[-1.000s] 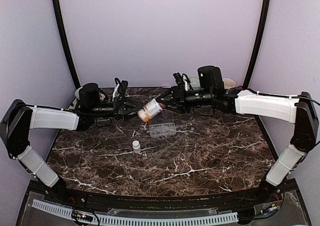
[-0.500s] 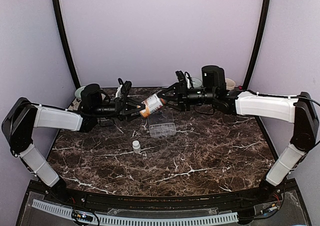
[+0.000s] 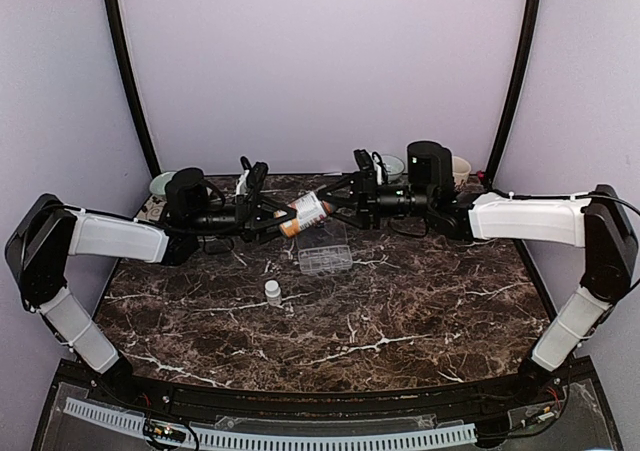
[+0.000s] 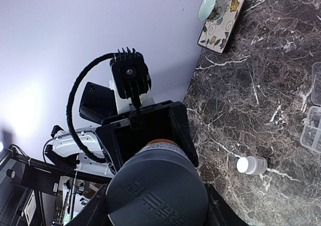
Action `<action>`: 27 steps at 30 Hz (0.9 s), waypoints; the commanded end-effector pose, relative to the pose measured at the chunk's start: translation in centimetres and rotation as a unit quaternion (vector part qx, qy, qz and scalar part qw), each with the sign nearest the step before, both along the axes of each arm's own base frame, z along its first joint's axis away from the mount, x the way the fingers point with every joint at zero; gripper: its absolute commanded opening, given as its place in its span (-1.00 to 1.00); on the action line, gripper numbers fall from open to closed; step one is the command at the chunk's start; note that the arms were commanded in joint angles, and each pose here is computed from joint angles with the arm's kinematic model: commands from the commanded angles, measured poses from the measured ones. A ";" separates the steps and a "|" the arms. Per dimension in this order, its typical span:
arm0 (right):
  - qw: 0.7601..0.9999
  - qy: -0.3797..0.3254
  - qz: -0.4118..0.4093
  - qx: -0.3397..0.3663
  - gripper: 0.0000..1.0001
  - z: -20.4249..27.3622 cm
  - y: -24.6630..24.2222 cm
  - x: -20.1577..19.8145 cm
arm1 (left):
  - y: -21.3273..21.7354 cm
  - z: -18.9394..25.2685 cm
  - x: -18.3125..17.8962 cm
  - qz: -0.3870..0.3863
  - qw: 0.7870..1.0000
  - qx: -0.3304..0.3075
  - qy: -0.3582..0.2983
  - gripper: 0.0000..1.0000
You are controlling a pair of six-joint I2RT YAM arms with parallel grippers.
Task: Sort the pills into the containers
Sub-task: Pass from the right arm to the left
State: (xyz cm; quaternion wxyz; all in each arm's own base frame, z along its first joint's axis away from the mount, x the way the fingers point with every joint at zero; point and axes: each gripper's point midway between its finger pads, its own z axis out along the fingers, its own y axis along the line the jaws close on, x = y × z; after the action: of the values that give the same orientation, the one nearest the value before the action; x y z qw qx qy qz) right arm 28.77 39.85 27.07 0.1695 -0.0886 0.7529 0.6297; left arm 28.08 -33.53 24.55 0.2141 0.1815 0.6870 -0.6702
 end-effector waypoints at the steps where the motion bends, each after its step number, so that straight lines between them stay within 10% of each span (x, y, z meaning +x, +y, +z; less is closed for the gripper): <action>1: 0.999 -0.019 -0.002 0.027 -0.77 1.4 -0.4 -0.2 | 0.1 3.1 0.3 0.017 0.999 -0.029 -0.043 0.41; 27: 0.994 -0.097 0.039 0.033 -0.74 2.0 -1.4 -1.9 | -1.3 5.7 -0.2 -0.053 0.996 -0.065 -0.042 -0.25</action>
State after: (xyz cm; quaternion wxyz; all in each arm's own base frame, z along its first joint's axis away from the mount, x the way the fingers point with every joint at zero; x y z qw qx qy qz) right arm 28.65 38.86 27.57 0.1834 -0.0945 0.7347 0.6463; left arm 28.81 -34.56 25.58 0.2015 0.1892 0.6659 -0.6930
